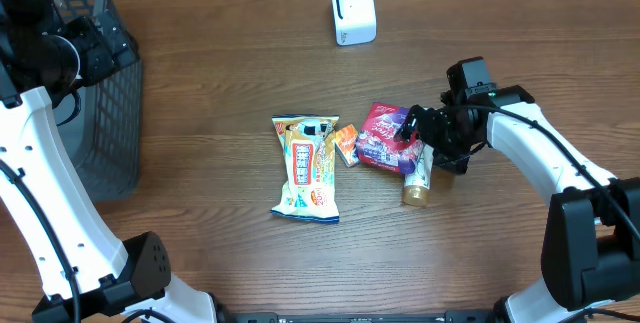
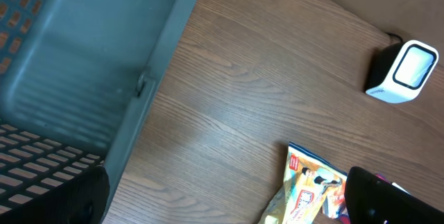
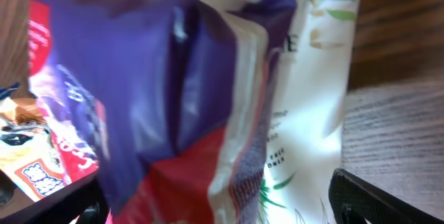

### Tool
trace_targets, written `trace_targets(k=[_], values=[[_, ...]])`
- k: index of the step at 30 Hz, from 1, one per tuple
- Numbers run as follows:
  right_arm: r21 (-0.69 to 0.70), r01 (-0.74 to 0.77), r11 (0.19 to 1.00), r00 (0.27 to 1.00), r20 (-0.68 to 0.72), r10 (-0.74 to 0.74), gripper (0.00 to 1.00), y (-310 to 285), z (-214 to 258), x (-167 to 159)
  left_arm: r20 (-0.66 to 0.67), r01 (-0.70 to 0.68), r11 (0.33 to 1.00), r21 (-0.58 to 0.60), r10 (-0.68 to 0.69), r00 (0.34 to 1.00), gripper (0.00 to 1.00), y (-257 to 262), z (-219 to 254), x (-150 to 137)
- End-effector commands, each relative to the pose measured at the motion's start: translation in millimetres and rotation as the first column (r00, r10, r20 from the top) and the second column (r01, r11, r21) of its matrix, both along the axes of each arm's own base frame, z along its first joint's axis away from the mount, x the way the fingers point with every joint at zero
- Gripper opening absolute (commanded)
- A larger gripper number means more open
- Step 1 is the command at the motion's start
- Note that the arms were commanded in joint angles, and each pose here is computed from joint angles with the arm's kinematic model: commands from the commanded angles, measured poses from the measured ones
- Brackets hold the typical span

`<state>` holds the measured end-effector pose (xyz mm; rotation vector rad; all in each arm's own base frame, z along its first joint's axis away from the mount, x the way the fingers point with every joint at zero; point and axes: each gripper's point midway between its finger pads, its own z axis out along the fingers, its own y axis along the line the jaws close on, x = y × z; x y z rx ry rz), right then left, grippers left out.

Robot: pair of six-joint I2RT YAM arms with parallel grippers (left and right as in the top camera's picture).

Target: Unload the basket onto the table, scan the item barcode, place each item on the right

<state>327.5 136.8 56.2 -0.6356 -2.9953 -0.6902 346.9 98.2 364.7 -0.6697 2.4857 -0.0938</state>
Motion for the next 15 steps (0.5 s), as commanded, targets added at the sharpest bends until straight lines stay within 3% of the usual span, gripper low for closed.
trace_targets(k=[1,5,9,10,12,15], values=[[0.014,-0.018,1.0,0.998,0.059,0.018,1.0,5,10,15,0.006,-0.001,1.0,0.016,0.001,1.0,1.0,3,4,-5],[0.049,-0.027,0.998,0.997,0.08,0.023,1.0,11,14,20,0.006,-0.001,1.0,0.016,0.001,1.0,1.0,3,4,-5],[0.053,-0.028,0.998,0.995,0.1,0.023,0.77,13,15,24,0.006,-0.001,1.0,0.016,0.001,1.0,1.0,3,4,-5],[0.057,-0.03,0.998,0.994,0.103,0.024,0.77,14,15,25,0.006,-0.001,1.0,0.016,0.001,1.0,1.0,3,4,-5],[0.062,-0.017,0.998,0.995,0.095,0.011,0.88,15,16,24,0.006,-0.001,1.0,0.016,0.001,1.0,1.0,3,4,-5],[0.064,-0.013,0.998,0.996,0.094,0.007,0.89,17,15,25,0.006,-0.001,1.0,0.016,0.001,1.0,1.0,3,4,-5]])
